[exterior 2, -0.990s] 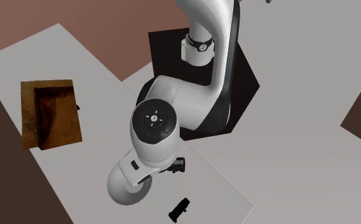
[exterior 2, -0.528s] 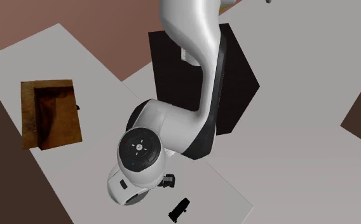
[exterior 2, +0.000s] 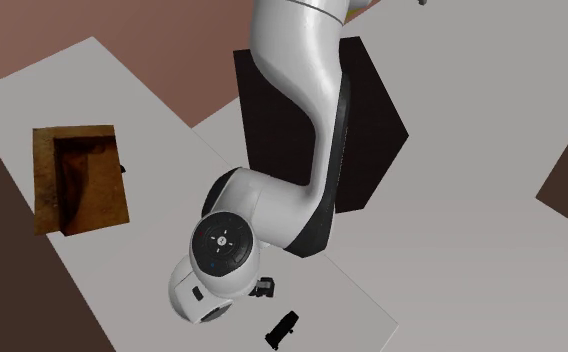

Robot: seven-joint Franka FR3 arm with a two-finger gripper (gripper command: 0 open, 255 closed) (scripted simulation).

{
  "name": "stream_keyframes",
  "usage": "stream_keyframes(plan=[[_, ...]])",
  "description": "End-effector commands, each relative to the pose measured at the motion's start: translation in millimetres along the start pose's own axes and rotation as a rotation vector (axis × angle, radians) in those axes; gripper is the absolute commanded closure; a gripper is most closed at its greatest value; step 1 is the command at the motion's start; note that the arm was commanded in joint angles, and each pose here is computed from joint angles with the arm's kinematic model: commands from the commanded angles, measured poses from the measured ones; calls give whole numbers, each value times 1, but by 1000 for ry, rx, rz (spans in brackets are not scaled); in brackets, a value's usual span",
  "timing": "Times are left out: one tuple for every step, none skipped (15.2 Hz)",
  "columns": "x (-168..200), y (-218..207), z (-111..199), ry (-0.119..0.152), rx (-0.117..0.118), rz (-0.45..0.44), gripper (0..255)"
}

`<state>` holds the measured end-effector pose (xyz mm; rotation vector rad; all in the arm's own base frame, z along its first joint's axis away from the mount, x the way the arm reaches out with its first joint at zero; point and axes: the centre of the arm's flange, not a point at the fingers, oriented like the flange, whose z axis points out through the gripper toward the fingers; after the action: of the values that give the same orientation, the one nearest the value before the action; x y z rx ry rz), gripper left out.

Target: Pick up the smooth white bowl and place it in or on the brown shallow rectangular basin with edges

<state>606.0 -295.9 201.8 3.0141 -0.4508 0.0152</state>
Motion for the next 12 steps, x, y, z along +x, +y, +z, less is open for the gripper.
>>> stream_keyframes(plan=[[0,0,0,0,0,0,0],[0,0,0,0,0,0,0],[0,0,0,0,0,0,0],[0,0,0,0,0,0,0],[0,0,0,0,0,0,255],[0,0,0,0,0,0,255],[0,0,0,0,0,0,255],[0,0,0,0,0,0,255],[0,0,0,0,0,0,255],[0,0,0,0,0,0,255],[0,0,1,0,0,0,255],[0,0,1,0,0,0,255]])
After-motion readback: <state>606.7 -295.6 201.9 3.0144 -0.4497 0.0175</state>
